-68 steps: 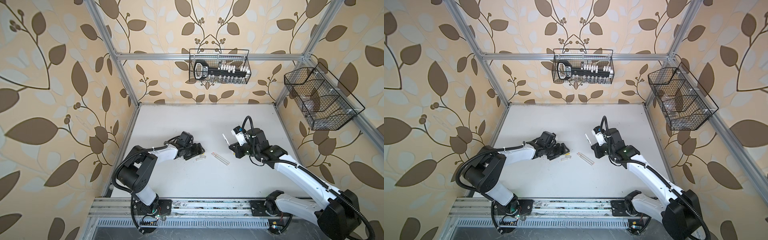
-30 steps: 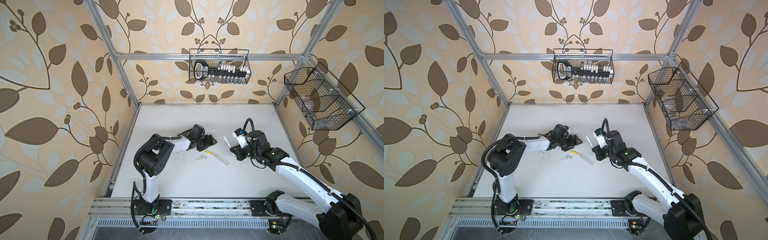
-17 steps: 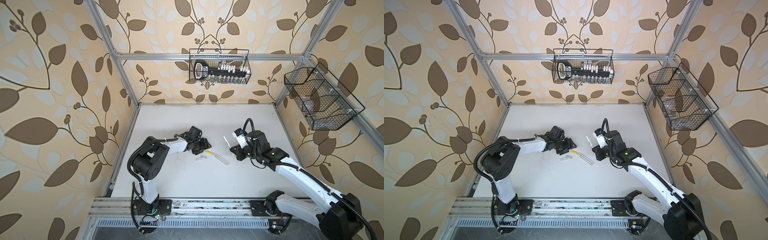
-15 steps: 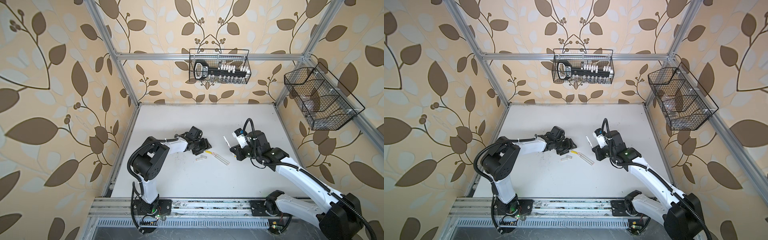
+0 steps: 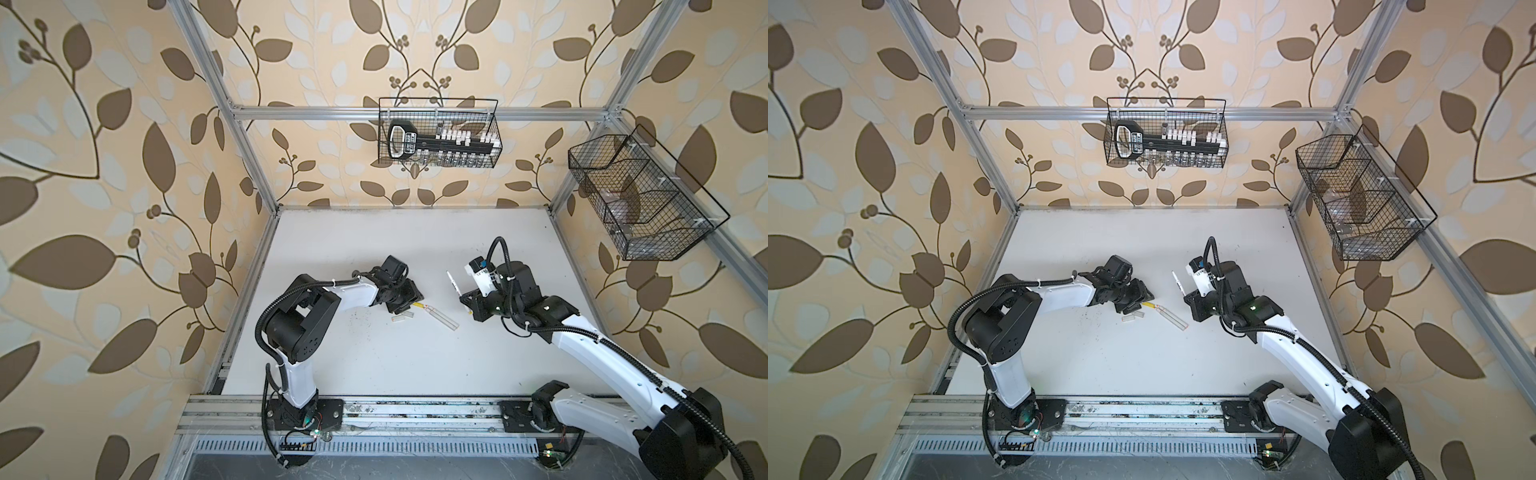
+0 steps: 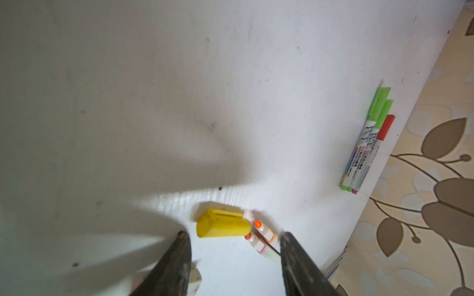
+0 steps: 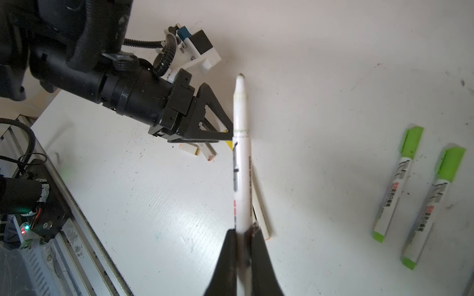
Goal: Insert the pens into the pen caps
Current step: 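Close the left gripper on the yellow cap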
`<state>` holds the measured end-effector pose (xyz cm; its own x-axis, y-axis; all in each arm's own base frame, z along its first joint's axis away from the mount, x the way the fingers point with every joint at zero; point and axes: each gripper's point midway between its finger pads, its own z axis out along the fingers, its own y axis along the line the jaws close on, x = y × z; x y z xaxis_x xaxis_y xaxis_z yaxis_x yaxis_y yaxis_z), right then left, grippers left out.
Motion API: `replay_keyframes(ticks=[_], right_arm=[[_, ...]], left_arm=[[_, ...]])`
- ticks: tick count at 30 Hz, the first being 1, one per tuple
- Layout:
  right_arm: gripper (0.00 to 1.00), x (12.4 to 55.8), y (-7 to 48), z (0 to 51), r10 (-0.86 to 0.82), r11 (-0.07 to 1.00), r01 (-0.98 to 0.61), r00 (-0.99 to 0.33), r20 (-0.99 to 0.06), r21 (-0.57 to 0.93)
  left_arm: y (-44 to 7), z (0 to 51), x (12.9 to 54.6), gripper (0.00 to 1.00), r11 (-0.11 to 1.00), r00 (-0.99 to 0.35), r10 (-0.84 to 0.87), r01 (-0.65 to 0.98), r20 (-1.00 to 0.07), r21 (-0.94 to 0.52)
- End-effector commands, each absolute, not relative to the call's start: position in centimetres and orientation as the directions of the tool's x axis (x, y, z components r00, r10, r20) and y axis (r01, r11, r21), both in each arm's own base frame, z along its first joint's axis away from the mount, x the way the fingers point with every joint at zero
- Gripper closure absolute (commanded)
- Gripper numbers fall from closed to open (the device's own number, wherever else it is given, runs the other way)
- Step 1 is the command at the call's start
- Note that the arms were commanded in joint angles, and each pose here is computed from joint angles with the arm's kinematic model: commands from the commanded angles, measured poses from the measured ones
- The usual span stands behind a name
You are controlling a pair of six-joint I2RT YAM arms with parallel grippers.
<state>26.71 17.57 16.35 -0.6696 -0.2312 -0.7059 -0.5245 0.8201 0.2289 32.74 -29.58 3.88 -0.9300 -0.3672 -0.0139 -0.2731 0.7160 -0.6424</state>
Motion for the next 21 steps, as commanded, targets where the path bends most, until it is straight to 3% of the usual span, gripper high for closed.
replay_keyframes(ticks=[1,14,21], right_arm=[[0.96,26.1,17.7,16.3,-0.236,0.811,-0.535,-0.669,-0.705,0.237],[0.96,25.9,17.7,16.7,-0.234,0.808,-0.540,-0.662,-0.712,0.236],[0.96,26.1,17.6,17.1,-0.226,0.811,-0.536,-0.656,-0.720,0.234]], left_arm=[[-29.8,2.9,33.3,0.47,0.734,-0.925,-0.381,-0.297,-0.008,-0.610],[-29.7,0.2,33.1,0.59,0.854,-0.949,-0.311,-0.258,-0.046,-0.452],[-28.4,-1.0,31.6,0.63,0.943,-0.976,-0.205,-0.176,-0.077,-0.283]])
